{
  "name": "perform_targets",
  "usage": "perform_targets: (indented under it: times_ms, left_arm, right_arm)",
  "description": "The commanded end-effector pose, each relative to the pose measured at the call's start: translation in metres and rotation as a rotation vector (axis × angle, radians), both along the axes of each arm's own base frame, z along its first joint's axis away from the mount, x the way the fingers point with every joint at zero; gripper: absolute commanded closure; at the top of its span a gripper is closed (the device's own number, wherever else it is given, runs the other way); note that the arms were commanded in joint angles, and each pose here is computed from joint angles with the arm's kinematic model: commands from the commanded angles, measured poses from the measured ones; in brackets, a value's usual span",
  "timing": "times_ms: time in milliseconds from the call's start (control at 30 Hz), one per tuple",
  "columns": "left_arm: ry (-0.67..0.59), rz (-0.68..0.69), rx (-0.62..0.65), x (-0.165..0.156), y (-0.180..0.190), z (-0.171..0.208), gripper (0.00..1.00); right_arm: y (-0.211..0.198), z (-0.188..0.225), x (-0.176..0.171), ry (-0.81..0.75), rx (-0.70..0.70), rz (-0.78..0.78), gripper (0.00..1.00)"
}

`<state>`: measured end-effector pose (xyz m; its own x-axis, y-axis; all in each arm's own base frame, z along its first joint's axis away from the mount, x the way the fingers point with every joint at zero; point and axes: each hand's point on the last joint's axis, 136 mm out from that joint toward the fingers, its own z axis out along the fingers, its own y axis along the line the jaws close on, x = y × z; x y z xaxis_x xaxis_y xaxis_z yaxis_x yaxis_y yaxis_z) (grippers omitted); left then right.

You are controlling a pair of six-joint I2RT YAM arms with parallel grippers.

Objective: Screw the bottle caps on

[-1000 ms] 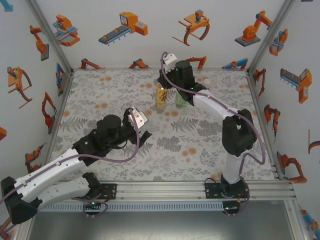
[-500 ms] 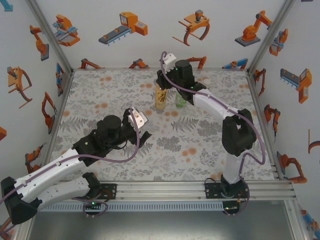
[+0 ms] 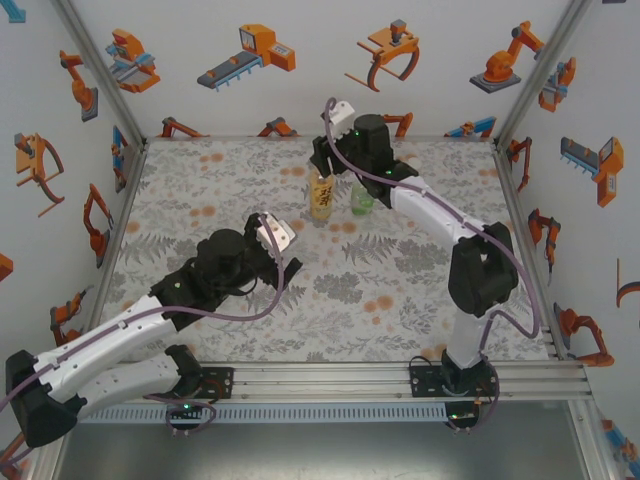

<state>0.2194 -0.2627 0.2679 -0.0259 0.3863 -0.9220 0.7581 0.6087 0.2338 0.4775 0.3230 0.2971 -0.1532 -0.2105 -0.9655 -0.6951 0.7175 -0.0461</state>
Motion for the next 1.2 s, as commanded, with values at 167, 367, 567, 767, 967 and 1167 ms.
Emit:
perform_targets:
  times_ms: [167, 367, 567, 767, 967, 1167]
  left_arm:
    - [-0.014, 0.103, -0.025, 0.022, 0.012, -0.004, 0.17]
    - [-0.025, 0.184, -0.01, 0.04, 0.028, -0.015, 0.13]
    - [-0.037, 0.342, 0.03, 0.068, 0.058, -0.035, 0.03]
    - [-0.038, 0.511, 0.02, 0.094, 0.097, -0.054, 0.03]
    - [-0.043, 0.673, 0.048, 0.111, 0.138, -0.076, 0.03]
    - [-0.04, 0.808, 0.048, 0.122, 0.178, -0.098, 0.03]
  right_arm:
    - [-0.026, 0.075, -0.029, -0.119, 0.074, -0.001, 0.3]
    - [-0.058, 0.074, -0.049, -0.112, 0.048, -0.048, 0.28]
    - [-0.109, 0.043, -0.072, -0.061, -0.03, -0.168, 0.25]
    - [-0.174, -0.008, -0.092, 0.009, -0.103, -0.345, 0.09]
    - [-0.231, -0.064, -0.108, 0.094, -0.156, -0.506, 0.03]
    - [-0.278, -0.113, -0.116, 0.153, -0.157, -0.653, 0.03]
